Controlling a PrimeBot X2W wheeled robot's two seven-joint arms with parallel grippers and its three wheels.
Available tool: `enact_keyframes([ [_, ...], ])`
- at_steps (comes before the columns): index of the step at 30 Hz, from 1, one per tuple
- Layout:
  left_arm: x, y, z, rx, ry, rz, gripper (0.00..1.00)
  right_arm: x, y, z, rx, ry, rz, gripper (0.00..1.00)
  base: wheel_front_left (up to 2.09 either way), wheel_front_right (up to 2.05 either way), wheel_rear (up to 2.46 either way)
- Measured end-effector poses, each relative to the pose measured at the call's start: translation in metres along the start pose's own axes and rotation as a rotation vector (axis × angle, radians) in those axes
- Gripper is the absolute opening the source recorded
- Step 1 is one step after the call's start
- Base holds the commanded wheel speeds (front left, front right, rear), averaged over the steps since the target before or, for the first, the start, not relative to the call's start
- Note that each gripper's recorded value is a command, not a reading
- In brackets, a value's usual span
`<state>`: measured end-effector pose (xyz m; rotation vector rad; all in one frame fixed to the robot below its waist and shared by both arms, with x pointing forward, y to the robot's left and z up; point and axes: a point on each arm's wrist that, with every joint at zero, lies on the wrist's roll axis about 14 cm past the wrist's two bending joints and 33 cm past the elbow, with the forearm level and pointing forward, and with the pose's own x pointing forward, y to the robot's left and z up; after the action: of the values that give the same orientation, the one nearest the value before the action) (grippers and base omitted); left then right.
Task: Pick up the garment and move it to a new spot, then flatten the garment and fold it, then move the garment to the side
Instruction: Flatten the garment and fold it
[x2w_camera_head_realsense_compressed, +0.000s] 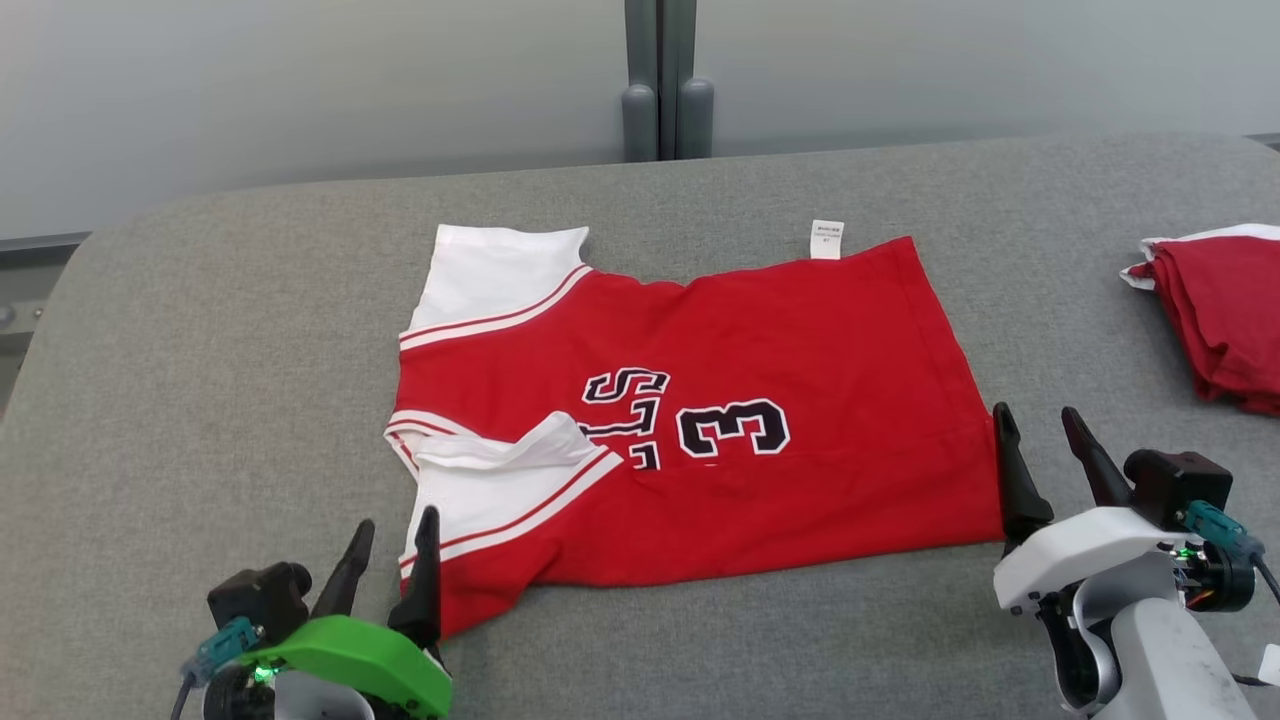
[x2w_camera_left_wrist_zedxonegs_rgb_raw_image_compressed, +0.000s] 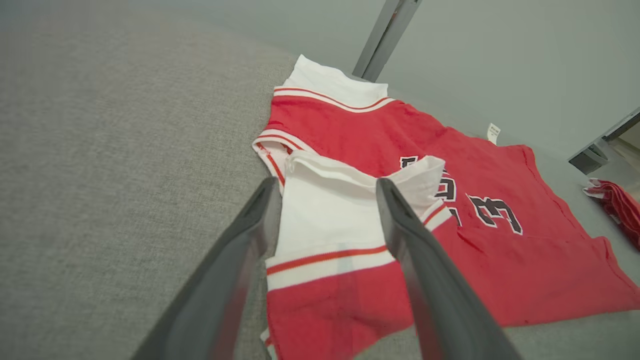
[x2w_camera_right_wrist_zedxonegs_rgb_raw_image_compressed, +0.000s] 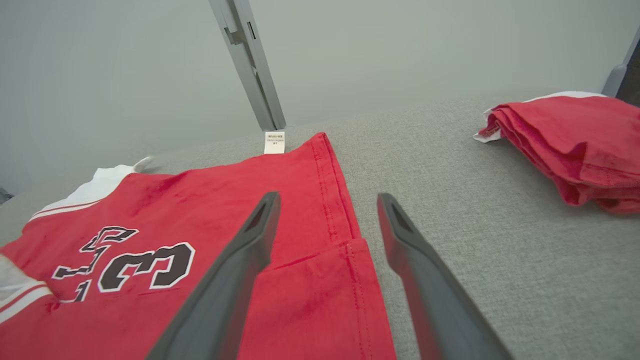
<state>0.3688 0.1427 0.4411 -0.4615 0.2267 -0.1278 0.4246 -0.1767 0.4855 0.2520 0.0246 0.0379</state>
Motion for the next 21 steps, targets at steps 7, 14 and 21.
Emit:
enact_keyframes([
  [7,-0.026,0.012,-0.027,-0.078,0.139,0.089,1.0,-0.01,0.001,-0.002,-0.024,0.017,0.007,1.0,0.0,0.0,0.0],
  [14,-0.033,0.013,-0.049,-0.182,0.239,0.13,1.0,-0.012,0.0,-0.007,-0.031,0.039,0.008,1.0,0.0,0.0,0.0],
  [21,-0.03,0.012,-0.068,-0.288,0.297,0.152,1.0,-0.013,-0.005,-0.011,-0.041,0.06,-0.005,1.0,0.0,0.0,0.0],
])
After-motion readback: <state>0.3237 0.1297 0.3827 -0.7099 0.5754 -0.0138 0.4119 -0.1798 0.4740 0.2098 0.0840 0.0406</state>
